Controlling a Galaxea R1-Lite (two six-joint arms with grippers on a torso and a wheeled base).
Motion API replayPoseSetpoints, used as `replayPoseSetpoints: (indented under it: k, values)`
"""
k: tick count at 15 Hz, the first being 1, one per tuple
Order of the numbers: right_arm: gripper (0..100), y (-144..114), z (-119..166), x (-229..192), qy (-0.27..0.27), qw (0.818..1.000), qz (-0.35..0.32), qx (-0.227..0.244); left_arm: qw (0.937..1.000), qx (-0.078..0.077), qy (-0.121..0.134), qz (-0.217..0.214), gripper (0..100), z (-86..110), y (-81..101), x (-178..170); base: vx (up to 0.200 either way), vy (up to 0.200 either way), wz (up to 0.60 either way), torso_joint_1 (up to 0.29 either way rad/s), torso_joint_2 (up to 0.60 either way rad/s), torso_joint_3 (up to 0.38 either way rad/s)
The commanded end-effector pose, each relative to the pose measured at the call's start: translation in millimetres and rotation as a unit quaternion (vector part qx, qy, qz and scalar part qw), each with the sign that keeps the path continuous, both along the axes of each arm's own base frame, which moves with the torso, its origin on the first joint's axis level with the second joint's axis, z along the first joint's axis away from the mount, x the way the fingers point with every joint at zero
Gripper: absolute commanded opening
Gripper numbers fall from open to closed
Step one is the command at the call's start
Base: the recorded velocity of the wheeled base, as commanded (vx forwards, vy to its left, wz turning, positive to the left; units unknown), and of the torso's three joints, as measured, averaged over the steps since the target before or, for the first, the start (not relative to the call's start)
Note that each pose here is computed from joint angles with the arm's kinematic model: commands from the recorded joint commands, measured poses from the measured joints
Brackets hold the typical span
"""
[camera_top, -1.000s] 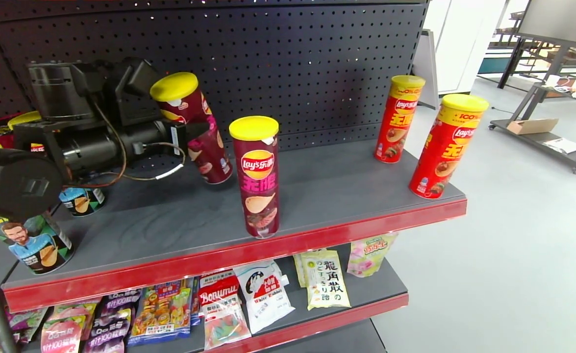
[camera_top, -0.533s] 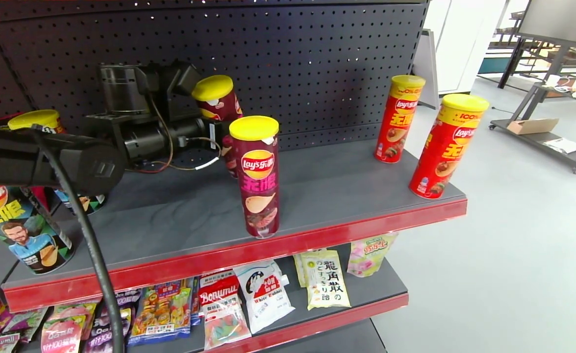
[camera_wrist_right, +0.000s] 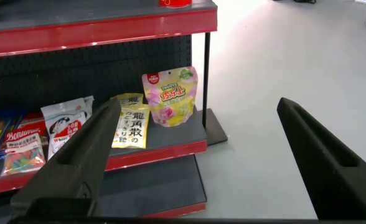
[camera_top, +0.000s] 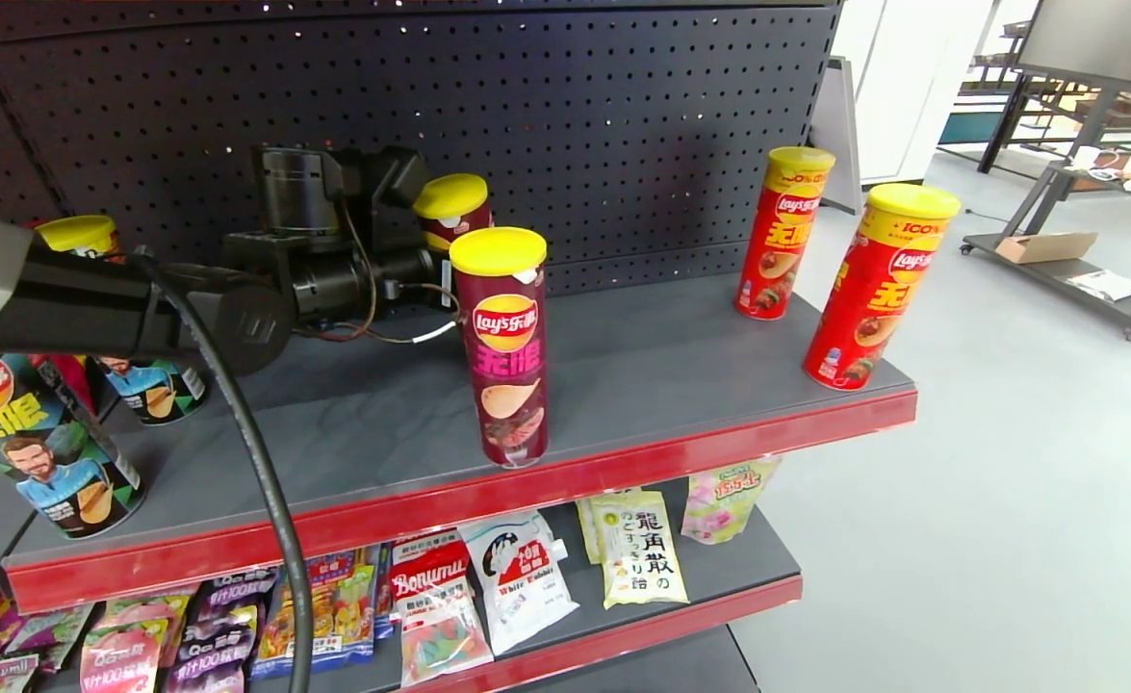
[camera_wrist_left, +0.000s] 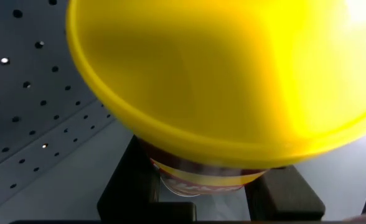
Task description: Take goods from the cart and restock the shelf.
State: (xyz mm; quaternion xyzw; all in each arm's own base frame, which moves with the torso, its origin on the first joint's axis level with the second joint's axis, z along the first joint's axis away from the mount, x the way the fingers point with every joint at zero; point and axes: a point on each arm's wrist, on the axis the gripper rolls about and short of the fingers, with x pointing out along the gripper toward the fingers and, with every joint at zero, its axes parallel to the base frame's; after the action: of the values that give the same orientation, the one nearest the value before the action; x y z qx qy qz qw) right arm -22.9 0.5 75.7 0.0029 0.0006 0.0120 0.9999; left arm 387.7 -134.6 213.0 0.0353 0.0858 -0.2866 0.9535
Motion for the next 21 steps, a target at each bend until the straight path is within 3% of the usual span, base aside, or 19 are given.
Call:
replayPoseSetpoints:
  k: [1, 13, 16, 21]
  values:
    - [100, 0, 0, 0, 0.000, 1.000, 0.000, 0.000, 1.0000, -0.001, -0.003, 0.000, 0, 3.3, -1.2, 3, 0.000, 0.000, 0.00, 0.000, 0.00, 0.000]
    - [100, 0, 0, 0, 0.000, 1.000, 0.000, 0.000, 0.9997, 0.009, 0.015, 0.014, 0, -2.6, -1.0, 18, 0.000, 0.000, 0.00, 0.000, 0.00, 0.000]
    - [100, 0, 0, 0, -0.001, 1.000, 0.000, 0.000, 0.9994, 0.030, -0.001, 0.017, 0, -1.6, -0.9, 21, 0.000, 0.000, 0.00, 0.000, 0.00, 0.000]
    - [100, 0, 0, 0, 0.000, 1.000, 0.000, 0.000, 0.9992, 0.035, 0.006, 0.019, 0, -0.1, 2.1, 21, 0.000, 0.000, 0.00, 0.000, 0.00, 0.000]
